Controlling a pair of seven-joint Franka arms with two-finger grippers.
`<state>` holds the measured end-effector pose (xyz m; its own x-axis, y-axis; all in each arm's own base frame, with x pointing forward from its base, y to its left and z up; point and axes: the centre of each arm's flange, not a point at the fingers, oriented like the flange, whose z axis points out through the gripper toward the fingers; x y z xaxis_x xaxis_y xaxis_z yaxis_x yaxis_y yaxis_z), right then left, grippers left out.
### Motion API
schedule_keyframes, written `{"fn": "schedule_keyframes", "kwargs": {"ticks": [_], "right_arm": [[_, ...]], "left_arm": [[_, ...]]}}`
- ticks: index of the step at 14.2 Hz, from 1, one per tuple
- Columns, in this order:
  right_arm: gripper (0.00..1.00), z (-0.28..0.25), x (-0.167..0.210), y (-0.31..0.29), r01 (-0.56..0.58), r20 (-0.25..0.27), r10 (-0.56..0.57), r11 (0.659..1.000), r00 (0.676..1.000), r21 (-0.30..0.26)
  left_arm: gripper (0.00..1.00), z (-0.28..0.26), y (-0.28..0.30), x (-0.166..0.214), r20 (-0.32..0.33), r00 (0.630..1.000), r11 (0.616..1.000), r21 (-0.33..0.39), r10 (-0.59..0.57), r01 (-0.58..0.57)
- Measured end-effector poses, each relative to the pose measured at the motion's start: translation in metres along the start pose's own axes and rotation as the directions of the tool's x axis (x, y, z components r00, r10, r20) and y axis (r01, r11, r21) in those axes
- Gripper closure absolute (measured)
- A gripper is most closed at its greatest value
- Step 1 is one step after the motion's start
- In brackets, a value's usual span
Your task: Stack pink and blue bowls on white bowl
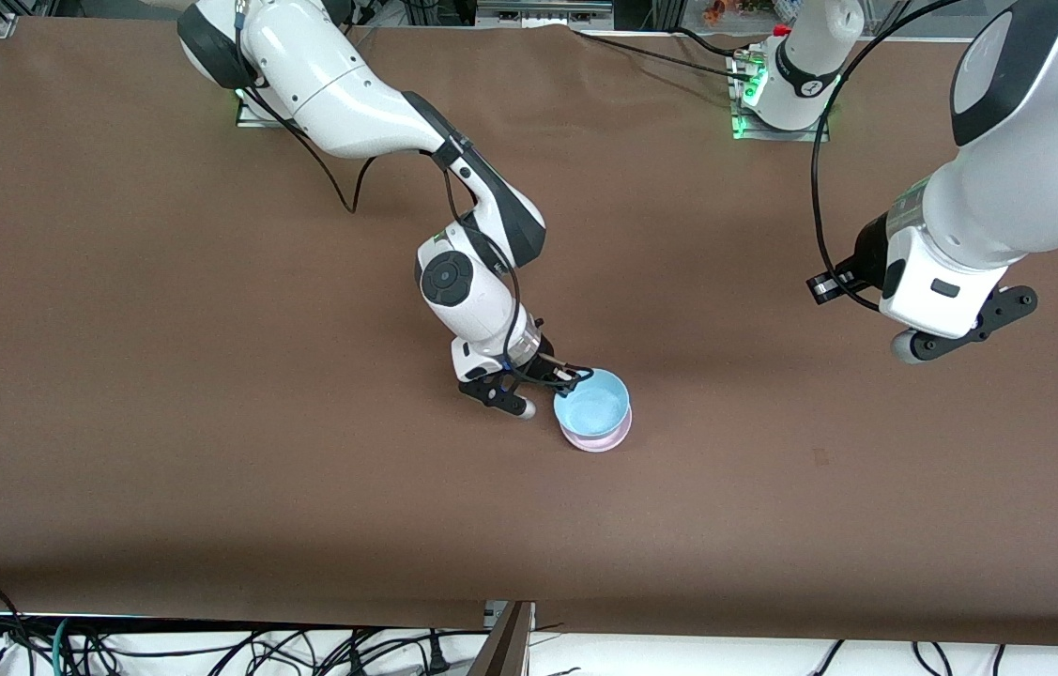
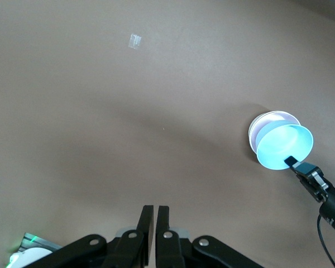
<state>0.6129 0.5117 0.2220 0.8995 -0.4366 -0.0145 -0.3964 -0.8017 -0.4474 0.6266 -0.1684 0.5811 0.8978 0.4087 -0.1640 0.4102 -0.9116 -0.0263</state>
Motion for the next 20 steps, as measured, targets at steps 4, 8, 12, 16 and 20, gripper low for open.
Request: {"fn": "schedule_keyframes", "kwargs": {"ticks": [4,8,12,16,20], "right_arm": [[0.98,0.006,0.0,0.004,0.0,0.002,0.0,1.0,1.0,-0.008],[0.89,0.004,0.002,0.004,-0.007,0.006,0.007,1.0,1.0,-0.017],[0.49,-0.028,0.028,-0.005,-0.022,0.067,0.03,0.994,0.997,-0.108],[0.08,-0.125,0.089,0.005,0.136,0.185,-0.097,0.967,0.978,-0.213],[0.0,-0.244,0.166,0.085,0.416,0.396,-0.269,0.838,0.878,-0.353]], "left_arm": [[0.87,0.0,-0.001,0.0,0.0,0.996,0.996,0.0,0.085,-0.085],[0.75,-0.005,-0.019,0.007,0.016,0.986,0.986,0.008,0.164,-0.164],[0.37,-0.015,-0.06,0.028,0.015,0.971,0.971,-0.004,0.239,-0.239],[0.07,-0.017,-0.083,0.042,0.012,0.965,0.965,-0.008,0.264,-0.264],[0.04,-0.011,-0.091,0.053,-0.023,0.958,0.958,0.017,0.286,-0.285]]}}
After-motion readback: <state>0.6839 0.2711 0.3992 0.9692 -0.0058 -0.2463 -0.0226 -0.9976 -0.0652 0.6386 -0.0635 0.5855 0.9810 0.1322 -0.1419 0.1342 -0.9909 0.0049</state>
